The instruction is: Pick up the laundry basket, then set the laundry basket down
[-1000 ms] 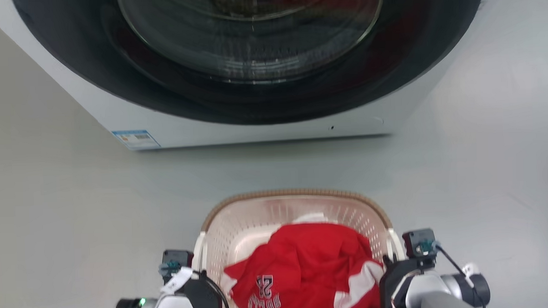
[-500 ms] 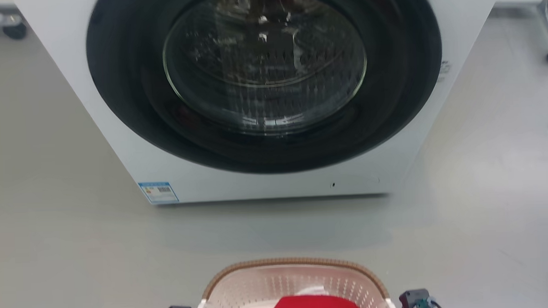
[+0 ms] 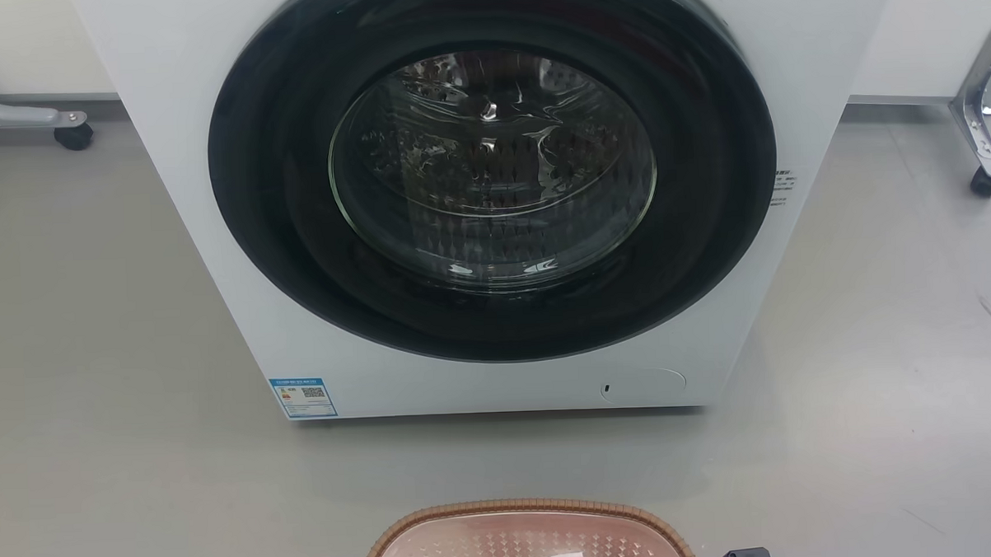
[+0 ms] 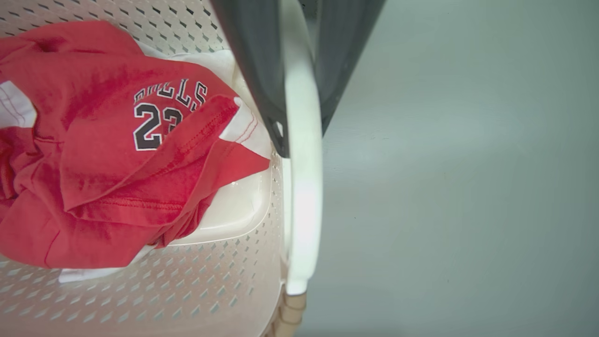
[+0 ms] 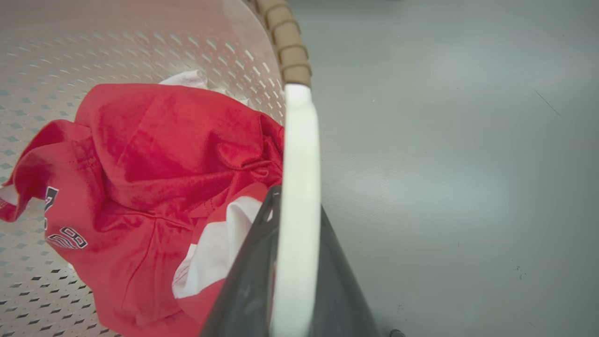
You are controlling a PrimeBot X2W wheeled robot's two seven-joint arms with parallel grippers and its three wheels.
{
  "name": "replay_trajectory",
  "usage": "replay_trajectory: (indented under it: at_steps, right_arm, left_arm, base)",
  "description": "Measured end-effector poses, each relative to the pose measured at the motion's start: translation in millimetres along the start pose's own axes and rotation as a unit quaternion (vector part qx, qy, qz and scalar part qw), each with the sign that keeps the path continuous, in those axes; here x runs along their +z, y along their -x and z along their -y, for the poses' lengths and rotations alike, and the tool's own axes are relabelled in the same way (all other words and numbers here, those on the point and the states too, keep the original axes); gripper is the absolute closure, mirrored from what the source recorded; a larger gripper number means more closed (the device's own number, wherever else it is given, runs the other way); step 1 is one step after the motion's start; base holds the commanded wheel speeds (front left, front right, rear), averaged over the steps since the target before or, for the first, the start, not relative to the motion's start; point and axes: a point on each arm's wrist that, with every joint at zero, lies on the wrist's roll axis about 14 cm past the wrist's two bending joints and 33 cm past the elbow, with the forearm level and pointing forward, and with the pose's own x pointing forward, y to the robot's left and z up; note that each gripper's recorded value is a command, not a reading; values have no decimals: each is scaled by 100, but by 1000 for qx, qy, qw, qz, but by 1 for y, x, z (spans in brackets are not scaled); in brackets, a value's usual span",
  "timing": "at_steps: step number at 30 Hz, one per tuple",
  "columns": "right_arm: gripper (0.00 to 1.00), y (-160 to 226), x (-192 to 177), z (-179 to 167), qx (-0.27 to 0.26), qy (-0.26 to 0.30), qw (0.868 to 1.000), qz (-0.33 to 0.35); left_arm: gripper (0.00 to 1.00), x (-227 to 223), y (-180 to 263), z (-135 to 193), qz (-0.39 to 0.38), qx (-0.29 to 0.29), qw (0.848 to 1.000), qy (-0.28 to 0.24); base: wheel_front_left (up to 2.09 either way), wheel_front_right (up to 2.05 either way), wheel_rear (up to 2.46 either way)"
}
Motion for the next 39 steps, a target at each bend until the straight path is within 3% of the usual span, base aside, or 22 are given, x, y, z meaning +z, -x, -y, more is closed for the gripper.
replay_trajectory:
  at_steps: [39]
  right_arm:
    - [100, -3, 1, 5, -5, -7, 1000, -9]
  left_arm:
    - [100, -3, -3, 3, -11, -2, 1000, -7]
  base:
    - [0, 0, 0]
